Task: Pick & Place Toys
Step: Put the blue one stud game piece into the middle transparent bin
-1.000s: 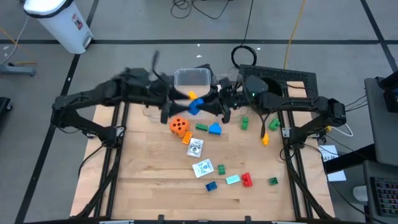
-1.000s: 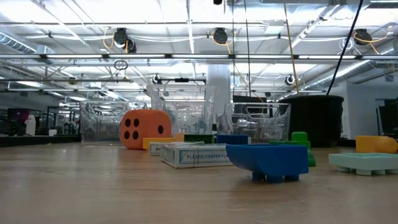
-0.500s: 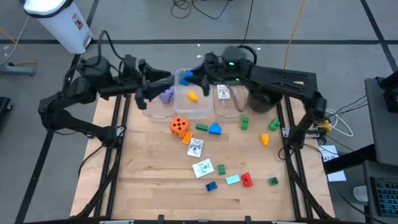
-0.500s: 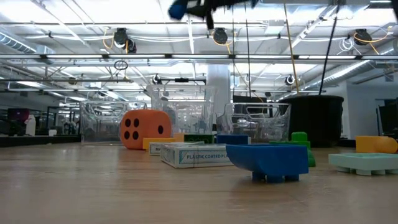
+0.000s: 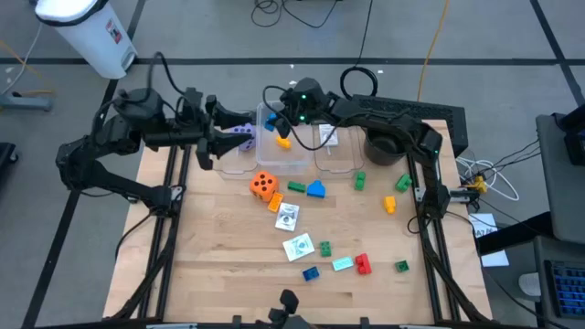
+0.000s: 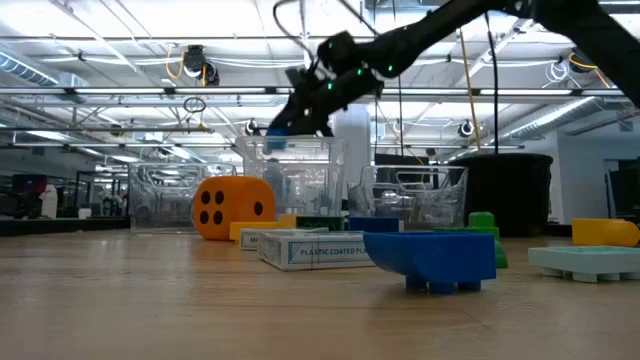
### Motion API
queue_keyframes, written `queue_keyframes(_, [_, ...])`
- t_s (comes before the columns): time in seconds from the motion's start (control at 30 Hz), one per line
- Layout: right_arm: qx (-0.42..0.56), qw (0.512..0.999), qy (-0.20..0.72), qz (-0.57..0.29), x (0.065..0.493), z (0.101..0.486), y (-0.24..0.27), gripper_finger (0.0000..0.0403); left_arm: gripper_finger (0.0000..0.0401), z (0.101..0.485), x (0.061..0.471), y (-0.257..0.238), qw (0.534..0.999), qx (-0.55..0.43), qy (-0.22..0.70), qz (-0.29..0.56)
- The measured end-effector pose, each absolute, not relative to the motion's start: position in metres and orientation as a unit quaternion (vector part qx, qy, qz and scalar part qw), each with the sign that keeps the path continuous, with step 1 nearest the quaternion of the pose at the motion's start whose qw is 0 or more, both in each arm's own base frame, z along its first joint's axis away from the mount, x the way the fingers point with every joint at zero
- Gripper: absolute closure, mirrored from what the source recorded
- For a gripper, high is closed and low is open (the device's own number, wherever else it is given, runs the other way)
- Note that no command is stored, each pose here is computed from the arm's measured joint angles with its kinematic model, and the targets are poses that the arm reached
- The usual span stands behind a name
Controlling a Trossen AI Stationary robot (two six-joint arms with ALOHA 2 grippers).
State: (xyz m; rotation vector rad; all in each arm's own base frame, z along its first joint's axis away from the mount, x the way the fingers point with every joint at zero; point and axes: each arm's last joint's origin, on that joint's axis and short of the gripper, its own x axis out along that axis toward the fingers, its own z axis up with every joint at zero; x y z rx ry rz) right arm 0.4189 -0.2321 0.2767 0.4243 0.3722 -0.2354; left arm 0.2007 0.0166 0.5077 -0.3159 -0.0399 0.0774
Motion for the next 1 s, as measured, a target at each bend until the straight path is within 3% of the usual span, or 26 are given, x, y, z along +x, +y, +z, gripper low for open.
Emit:
queue_keyframes(0.17, [0.216,0.941,0.223,-0.136,0.428,0.238,-0.242,0.0277,0.0132,0.503,0.206,0.017,0.986,-0.159,0.0,0.042])
queue_keyframes(0.43, [0.2,0.931,0.263,-0.155,0.432,0.211,-0.244,0.0277,0.0132,0.494,0.213,0.018,0.986,-0.156,0.034,0.049])
queue_keyframes(0.8, [0.157,0.931,0.277,-0.181,0.43,0.21,-0.246,0.0275,0.0132,0.482,0.229,0.02,0.984,-0.154,0.072,0.056])
queue_keyframes(1.0, [0.15,0.931,0.279,-0.182,0.43,0.21,-0.246,0.024,0.0132,0.481,0.229,0.02,0.983,-0.154,0.077,0.056])
